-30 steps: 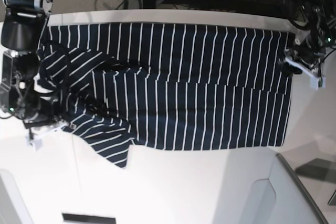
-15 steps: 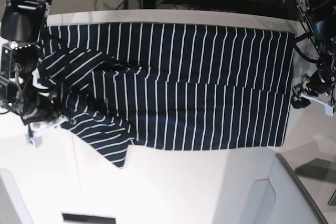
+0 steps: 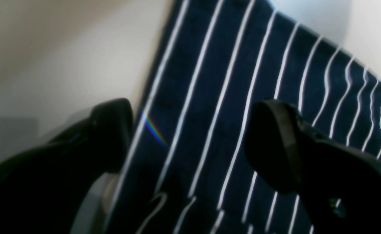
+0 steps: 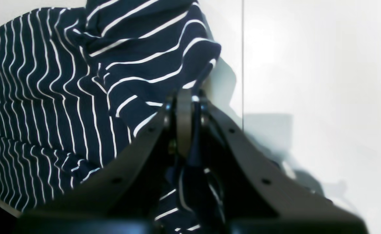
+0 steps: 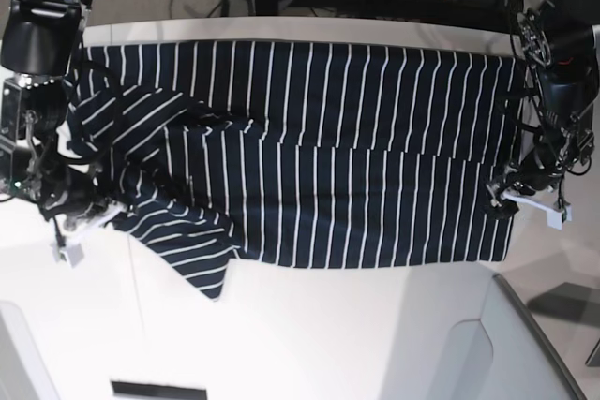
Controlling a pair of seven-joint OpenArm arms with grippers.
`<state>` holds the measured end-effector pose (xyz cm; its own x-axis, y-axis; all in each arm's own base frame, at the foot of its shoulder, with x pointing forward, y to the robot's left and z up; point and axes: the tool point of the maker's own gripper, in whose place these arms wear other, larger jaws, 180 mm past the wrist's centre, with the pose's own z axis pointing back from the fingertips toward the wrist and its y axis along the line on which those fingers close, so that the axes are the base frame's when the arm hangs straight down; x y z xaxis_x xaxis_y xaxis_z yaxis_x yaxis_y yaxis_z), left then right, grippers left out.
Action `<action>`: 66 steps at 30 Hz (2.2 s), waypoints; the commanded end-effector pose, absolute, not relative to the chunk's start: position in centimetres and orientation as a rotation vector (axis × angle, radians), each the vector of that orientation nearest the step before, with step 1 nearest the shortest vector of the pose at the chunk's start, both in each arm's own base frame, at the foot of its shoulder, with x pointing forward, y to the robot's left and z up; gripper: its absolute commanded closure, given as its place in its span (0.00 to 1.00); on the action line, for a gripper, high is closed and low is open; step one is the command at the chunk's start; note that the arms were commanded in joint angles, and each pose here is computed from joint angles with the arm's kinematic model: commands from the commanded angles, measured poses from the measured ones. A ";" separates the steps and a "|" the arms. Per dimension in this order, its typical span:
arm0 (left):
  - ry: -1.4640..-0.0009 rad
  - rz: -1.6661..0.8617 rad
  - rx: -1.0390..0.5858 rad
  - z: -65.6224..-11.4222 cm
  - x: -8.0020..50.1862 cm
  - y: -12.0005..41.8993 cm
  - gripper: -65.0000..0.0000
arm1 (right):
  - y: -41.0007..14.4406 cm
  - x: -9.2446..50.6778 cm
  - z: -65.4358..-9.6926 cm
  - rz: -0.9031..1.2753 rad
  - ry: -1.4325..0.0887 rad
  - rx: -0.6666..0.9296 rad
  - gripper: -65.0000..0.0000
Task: Layout the t-shirt on the table in an organized manner, then fold the t-shirt properly
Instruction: 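Grasp the shirt sides with both grippers and pull them taut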
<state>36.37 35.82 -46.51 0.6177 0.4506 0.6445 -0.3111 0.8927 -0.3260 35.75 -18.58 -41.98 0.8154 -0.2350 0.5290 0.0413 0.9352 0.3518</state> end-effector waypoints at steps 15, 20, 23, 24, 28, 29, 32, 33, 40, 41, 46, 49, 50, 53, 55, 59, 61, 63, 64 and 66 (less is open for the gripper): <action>-0.913 0.399 -0.209 -43.8 39.5 34.5 1.00 | -19.3 36.7 -41.2 -0.153 -0.635 0.332 1.00; -0.949 0.314 -0.180 -42.1 39.2 34.3 1.00 | -19.3 36.0 -42.8 -0.175 -0.588 0.340 1.00; -0.907 0.231 -0.165 -41.2 38.3 33.6 1.00 | -19.2 36.0 -42.9 -0.177 -0.587 0.342 1.00; -0.904 0.206 -0.157 -40.9 38.0 33.4 1.00 | -19.2 36.0 -42.8 -0.176 -0.588 0.342 1.00; -0.871 0.158 -0.091 -40.1 36.0 33.3 1.00 | -19.2 36.1 -42.7 -0.176 -0.591 0.342 1.00; -0.861 0.158 -0.071 -40.0 35.4 33.4 1.00 | -19.2 36.2 -42.7 -0.176 -0.593 0.342 1.00; -0.833 0.129 -0.033 -39.9 33.6 33.0 1.00 | -19.2 36.2 -42.7 -0.176 -0.593 0.342 1.00; -0.815 0.112 -0.029 -40.0 32.9 32.7 1.00 | -19.2 36.2 -42.7 -0.176 -0.592 0.344 1.00; -0.713 0.096 -0.009 -41.8 29.1 32.3 1.00 | -19.2 36.2 -42.7 -0.176 -0.592 0.344 1.00; -0.701 0.096 -0.008 -42.1 28.6 32.3 1.00 | -19.2 36.2 -42.7 -0.176 -0.592 0.344 1.00; -0.674 0.099 -0.004 -42.9 27.3 32.4 1.00 | -19.2 36.2 -42.7 -0.176 -0.592 0.344 1.00; -0.674 0.099 0.003 -42.7 27.1 32.7 0.72 | -19.2 36.2 -42.6 -0.175 -0.594 0.344 1.00; -0.674 0.097 0.005 -42.7 27.1 32.8 0.58 | -19.2 36.2 -42.6 -0.175 -0.594 0.344 1.00; -0.695 0.126 0.019 -42.1 27.5 33.9 0.24 | -19.2 36.2 -42.6 -0.175 -0.594 0.344 1.00; -0.740 0.177 0.039 -40.7 28.2 35.6 0.16 | -19.2 36.2 -42.6 -0.175 -0.594 0.344 1.00; -0.771 0.274 0.048 -40.1 29.3 38.2 0.18 | -19.2 36.2 -42.6 -0.175 -0.594 0.344 1.00; -0.746 0.318 0.044 -40.8 29.8 39.5 0.18 | -19.2 36.2 -42.6 -0.175 -0.594 0.344 1.00; -0.736 0.369 0.021 -41.8 30.5 40.1 0.18 | -19.2 36.2 -42.6 -0.175 -0.594 0.344 1.00; -0.746 0.397 0.013 -42.3 30.8 40.4 0.18 | -19.2 36.2 -42.6 -0.175 -0.594 0.344 1.00; -0.772 0.447 0.002 -43.0 31.5 40.8 0.18 | -19.2 36.2 -42.6 -0.175 -0.595 0.344 1.00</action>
<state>30.24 39.69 -44.98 0.6583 0.4091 0.6319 -0.3999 0.9012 -0.1669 34.73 -18.55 -44.27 0.8457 -0.2570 0.4677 0.0784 0.9267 0.3675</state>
